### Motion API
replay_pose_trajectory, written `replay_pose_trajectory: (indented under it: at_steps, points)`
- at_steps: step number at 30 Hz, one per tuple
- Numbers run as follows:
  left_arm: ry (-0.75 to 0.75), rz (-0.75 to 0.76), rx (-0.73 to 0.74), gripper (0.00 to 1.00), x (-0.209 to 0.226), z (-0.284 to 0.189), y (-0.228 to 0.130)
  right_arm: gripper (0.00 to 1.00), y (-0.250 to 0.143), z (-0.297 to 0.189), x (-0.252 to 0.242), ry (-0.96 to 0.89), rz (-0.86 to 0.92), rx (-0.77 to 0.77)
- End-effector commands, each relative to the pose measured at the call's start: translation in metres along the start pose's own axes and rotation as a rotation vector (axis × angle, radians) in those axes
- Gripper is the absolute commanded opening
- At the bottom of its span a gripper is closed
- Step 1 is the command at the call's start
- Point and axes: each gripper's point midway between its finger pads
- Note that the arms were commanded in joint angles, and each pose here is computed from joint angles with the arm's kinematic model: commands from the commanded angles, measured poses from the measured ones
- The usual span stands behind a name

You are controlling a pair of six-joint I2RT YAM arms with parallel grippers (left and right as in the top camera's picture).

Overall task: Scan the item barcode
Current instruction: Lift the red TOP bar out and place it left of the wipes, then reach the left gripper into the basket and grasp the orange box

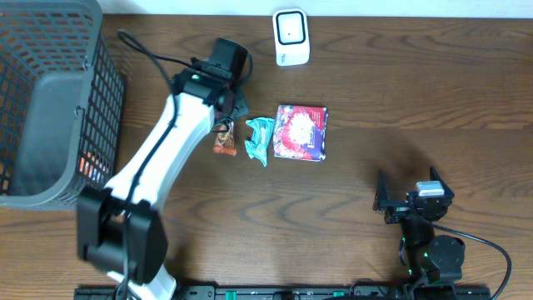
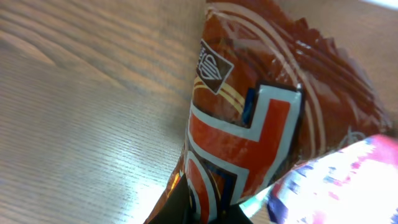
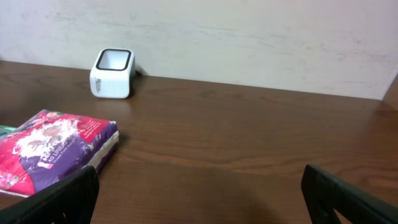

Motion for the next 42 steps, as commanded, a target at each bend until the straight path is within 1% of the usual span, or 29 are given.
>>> replay_pose_trajectory:
  at_steps: [1,5,6,7,8,9,10,13,14,17,21,24,27,29,33,36,42]
  points:
    - [0.021,-0.008,0.07,0.07,-0.003,0.032,-0.009,0.99,0.0,0.0,-0.001,-0.007,-0.008,-0.002]
    - [0.045,-0.001,0.118,0.08,-0.002,0.056,-0.018,0.99,0.0,0.0,-0.001,-0.007,-0.008,-0.002]
    - [0.048,-0.001,0.124,0.12,-0.002,0.06,-0.019,0.99,0.0,0.0,-0.001,-0.007,-0.008,-0.002]
    - [0.05,-0.001,0.127,0.17,-0.002,0.063,-0.019,0.99,0.0,0.0,-0.001,-0.007,-0.008,-0.002]
    - [0.048,-0.001,0.124,0.28,-0.002,0.065,-0.018,0.99,0.0,0.0,-0.001,-0.007,-0.008,-0.002]
    - [0.045,-0.001,0.118,0.42,-0.003,0.065,-0.017,0.99,0.0,0.0,-0.001,-0.007,-0.008,-0.002]
    - [0.041,0.005,0.11,0.52,-0.004,0.065,-0.015,0.99,0.0,0.0,-0.001,-0.007,-0.008,-0.002]
    - [0.018,0.056,0.081,0.7,-0.008,0.055,-0.005,0.99,0.0,0.0,-0.001,-0.007,-0.008,-0.003]
    - [0.005,0.084,0.065,0.72,-0.011,0.048,0.001,0.99,0.0,0.0,-0.001,-0.007,-0.008,-0.002]
    - [-0.021,0.13,0.005,0.75,-0.015,0.02,0.018,0.99,0.0,0.0,-0.001,-0.007,-0.008,-0.002]
    - [-0.063,0.161,-0.131,0.78,-0.014,-0.035,0.046,0.99,0.0,0.0,-0.001,-0.007,-0.008,-0.002]
    - [-0.03,0.119,-0.29,0.78,0.009,-0.087,0.075,0.99,0.0,0.0,-0.001,-0.007,-0.008,-0.002]
    - [0.046,0.07,-0.459,0.78,0.047,-0.138,0.099,0.99,0.0,0.0,-0.001,-0.007,-0.008,-0.002]
    - [0.096,0.004,-0.556,0.78,0.078,-0.17,0.111,0.99,0.0,0.0,-0.001,-0.007,-0.008,-0.002]
    - [0.165,-0.13,-0.679,0.78,0.141,-0.216,0.12,0.99,0.0,0.0,-0.001,-0.007,-0.008,-0.002]
    - [0.241,-0.223,-0.708,0.78,0.191,-0.232,0.117,0.99,0.0,0.0,-0.001,-0.007,-0.008,-0.002]
    - [0.406,-0.414,-0.698,0.78,0.289,-0.242,0.101,0.99,0.0,0.0,-0.001,-0.007,-0.008,-0.002]
Point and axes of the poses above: each gripper's point midway between its finger pads, its own z axis out along the fingers, its own x axis along the line the jaws close on, y = z × x, and after that the axes turned 12 degrees about z, right-handed
